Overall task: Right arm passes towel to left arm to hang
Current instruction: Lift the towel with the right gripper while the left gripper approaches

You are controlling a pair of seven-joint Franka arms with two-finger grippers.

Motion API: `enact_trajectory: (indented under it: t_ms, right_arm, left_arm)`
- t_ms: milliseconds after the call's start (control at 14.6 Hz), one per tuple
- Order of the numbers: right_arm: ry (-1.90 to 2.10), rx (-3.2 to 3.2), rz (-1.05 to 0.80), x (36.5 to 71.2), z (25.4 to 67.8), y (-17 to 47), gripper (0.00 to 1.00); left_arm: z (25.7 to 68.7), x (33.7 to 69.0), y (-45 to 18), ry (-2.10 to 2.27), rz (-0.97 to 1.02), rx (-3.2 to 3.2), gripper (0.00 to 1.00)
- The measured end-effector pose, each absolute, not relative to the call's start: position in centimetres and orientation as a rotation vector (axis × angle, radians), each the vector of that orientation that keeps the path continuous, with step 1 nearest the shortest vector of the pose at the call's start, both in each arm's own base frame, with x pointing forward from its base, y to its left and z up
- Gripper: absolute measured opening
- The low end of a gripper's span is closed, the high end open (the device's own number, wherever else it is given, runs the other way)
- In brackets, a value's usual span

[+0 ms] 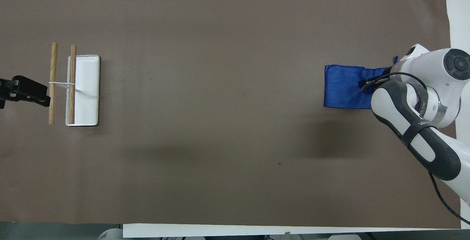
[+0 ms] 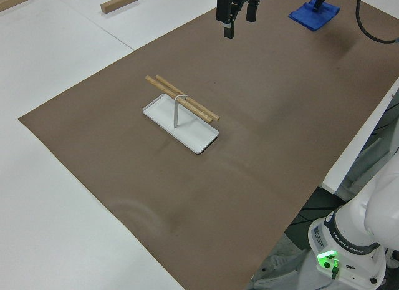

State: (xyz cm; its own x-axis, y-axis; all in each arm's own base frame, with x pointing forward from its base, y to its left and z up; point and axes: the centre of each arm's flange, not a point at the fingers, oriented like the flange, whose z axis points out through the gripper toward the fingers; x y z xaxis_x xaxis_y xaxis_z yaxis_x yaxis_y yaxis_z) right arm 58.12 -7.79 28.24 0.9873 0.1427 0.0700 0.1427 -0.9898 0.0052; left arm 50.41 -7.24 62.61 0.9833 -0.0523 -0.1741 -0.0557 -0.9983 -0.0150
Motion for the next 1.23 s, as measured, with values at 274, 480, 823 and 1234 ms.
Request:
enact_trajectory:
  t_ms: [274, 480, 823, 1234]
  right_arm:
    - [0.188, 3.153, 0.038, 58.5, 29.2, -7.1, 0.15]
    - [0.059, 3.18, -0.04, 59.3, 33.2, -4.3, 0.15]
    - [-0.269, 3.179, -0.165, 59.0, 38.5, 3.5, 0.15]
    - [-1.051, 3.224, -0.31, 57.7, 46.5, 20.2, 0.15]
  left_arm:
    - [62.6, 50.4, -7.2, 0.079, 0.275, -3.108, 1.0]
    - [62.5, 50.4, -7.2, -0.083, 0.272, -3.099, 1.0]
    - [59.1, 51.0, -8.2, -0.902, 0.192, -3.13, 1.0]
    - [54.2, 47.8, -10.1, -1.609, 0.166, -2.924, 1.0]
